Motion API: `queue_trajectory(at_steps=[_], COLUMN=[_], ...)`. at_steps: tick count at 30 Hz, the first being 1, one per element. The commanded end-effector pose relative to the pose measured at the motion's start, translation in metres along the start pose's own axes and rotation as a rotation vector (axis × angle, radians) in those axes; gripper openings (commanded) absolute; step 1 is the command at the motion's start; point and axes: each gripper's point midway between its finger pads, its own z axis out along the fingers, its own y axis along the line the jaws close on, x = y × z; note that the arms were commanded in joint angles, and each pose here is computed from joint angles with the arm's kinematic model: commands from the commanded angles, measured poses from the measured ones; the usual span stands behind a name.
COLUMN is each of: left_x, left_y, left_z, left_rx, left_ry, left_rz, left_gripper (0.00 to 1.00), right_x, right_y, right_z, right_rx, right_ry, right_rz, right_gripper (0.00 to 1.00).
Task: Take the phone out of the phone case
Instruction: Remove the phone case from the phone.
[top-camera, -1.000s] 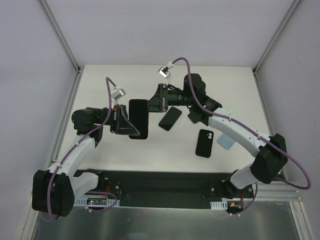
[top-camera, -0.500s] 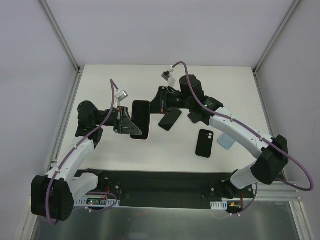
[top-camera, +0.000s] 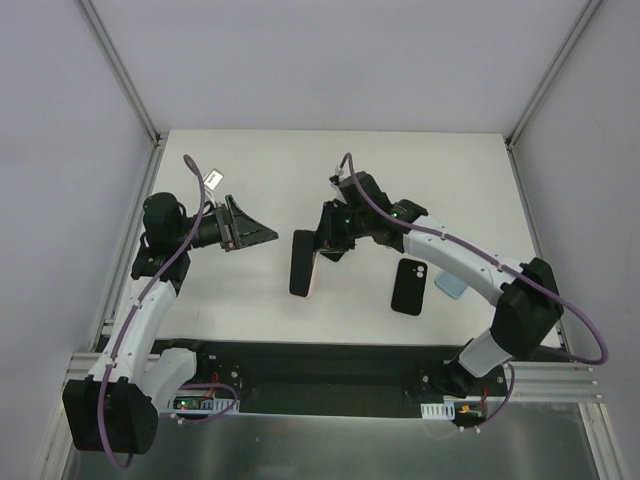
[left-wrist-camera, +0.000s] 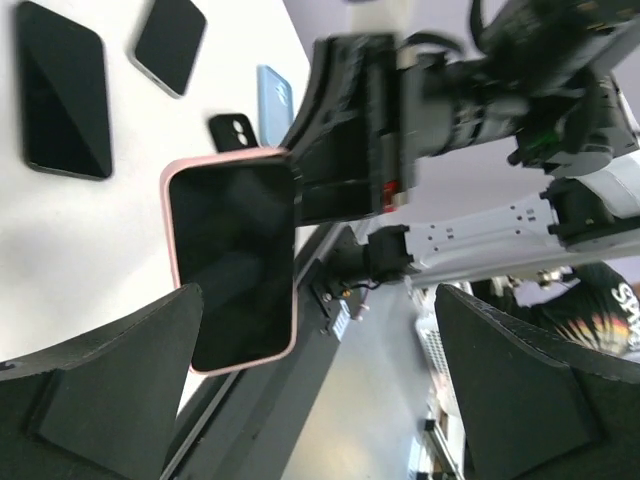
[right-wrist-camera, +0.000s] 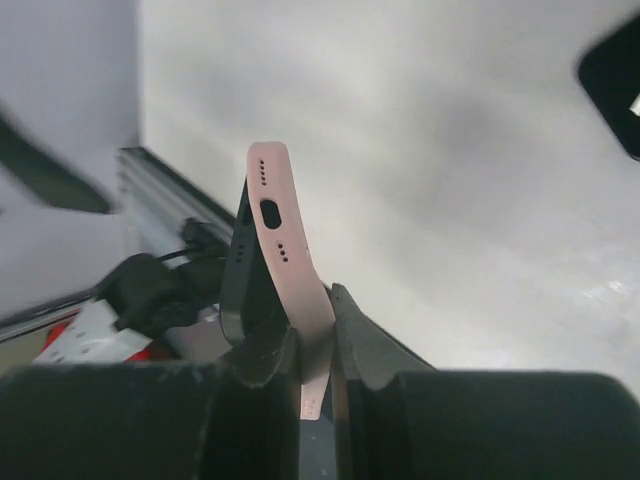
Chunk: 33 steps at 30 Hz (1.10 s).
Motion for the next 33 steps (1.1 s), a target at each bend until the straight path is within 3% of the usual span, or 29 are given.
queue_trajectory(at_steps=[1, 9, 16, 23, 33], left_x=[-0.01, 0.006, 0.033, 0.046, 0.048], left_y=[0.01, 0.074, 0.116, 0.144, 0.147], left_z=[-0.007, 0.002, 0.026, 0.035, 0.04], left_rx=[-0.097, -0.265, -0.449, -0.577, -0.645], left_ry=[-0.054, -0.022, 0.044, 0.047, 0.031], left_rz=[0.071, -0.175, -0.308, -0.446, -0.471], left_gripper=[0.99, 0.99, 0.98, 0.96, 0.95], right_x=[0.029, 0.048, 0.053, 0.054, 0.052], right_y=[-0.056, -0.066, -0.062, -0.07, -0.073], right_z=[0.012, 0.039, 0.064, 0.07, 0.086], right_rx=[0.219, 0.345, 0.365, 0.423, 0.457], right_ry=[0.099, 0.174, 0.215, 0.215, 0.227], right_rz=[0.015, -0.002, 0.026, 0.043, 0.064], right_gripper=[0.01, 0.01, 0.01, 0.02, 0.01])
